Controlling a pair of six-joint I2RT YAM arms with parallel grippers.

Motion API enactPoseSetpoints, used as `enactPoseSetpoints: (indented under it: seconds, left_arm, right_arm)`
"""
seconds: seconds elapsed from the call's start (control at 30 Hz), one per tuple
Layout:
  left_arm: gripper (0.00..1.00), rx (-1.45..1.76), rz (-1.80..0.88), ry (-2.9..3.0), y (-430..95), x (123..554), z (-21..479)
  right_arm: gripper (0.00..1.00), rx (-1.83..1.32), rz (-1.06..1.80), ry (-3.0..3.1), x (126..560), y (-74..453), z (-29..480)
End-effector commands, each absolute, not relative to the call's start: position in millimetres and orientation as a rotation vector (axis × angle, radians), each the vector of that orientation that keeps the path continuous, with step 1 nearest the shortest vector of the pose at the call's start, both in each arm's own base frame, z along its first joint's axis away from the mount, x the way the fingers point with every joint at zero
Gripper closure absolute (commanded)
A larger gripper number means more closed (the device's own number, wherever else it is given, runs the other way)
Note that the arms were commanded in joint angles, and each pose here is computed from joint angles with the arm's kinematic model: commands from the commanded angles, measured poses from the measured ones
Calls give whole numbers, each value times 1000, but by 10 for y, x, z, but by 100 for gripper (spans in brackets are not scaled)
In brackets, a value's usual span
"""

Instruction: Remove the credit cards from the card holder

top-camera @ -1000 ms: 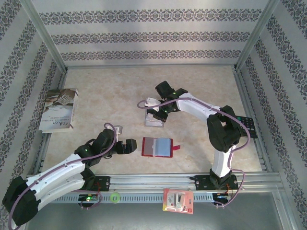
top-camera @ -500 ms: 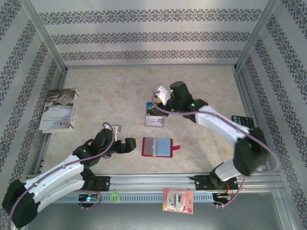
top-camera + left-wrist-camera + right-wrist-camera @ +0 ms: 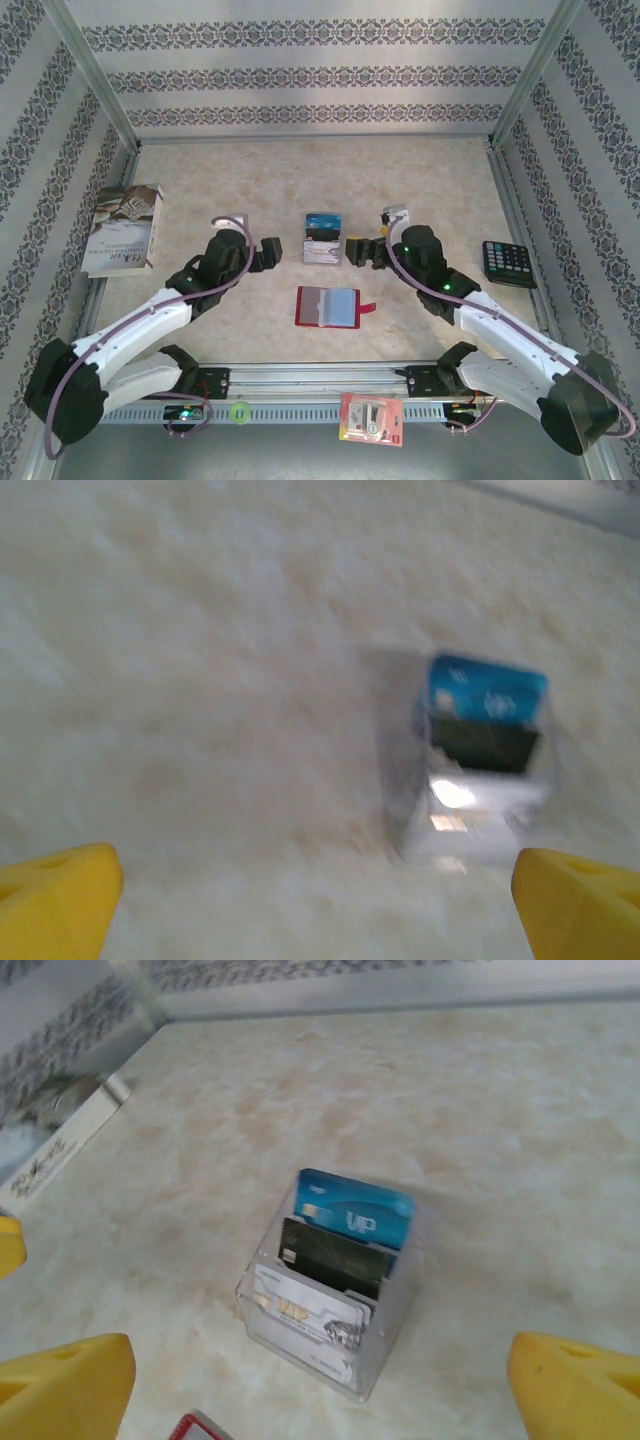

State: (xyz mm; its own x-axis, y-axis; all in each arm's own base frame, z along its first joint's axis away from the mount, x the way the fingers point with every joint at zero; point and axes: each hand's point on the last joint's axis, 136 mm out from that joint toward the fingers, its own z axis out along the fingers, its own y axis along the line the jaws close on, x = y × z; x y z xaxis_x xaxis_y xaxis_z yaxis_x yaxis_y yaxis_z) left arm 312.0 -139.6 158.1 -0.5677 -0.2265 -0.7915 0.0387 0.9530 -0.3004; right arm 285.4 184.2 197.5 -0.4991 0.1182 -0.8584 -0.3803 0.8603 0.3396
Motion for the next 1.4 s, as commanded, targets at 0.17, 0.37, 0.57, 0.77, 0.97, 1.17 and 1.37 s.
enactPoseSetpoints:
  seconds: [0.17,0.37,0.57,0.77,0.97,1.17,1.37]
  left_arm:
    - [0,-77,306,1977,-449,3789,1828]
    - [1,8,431,2007,-203,3861,1324]
    - [1,-89,361,1949,55,3870,1128]
    - [1,-40,315,1947,75,4072,1019]
    - [1,-97,139,1919,190,3967,857]
    - [1,-169,184,1881,305,3930,905]
    - [1,-138,172,1856,262,3926,929]
  right_arm:
    - [2,31,463,1970,2861,1407,2116]
    - [2,52,380,1993,2839,1256,2085]
    - [2,97,348,1956,2824,1129,2147]
    - [2,103,332,1940,2850,1099,2197]
    - [2,171,273,1956,2917,1005,2137]
    - [2,251,155,1939,3015,826,2065]
    - [2,284,-30,1883,3144,543,1926]
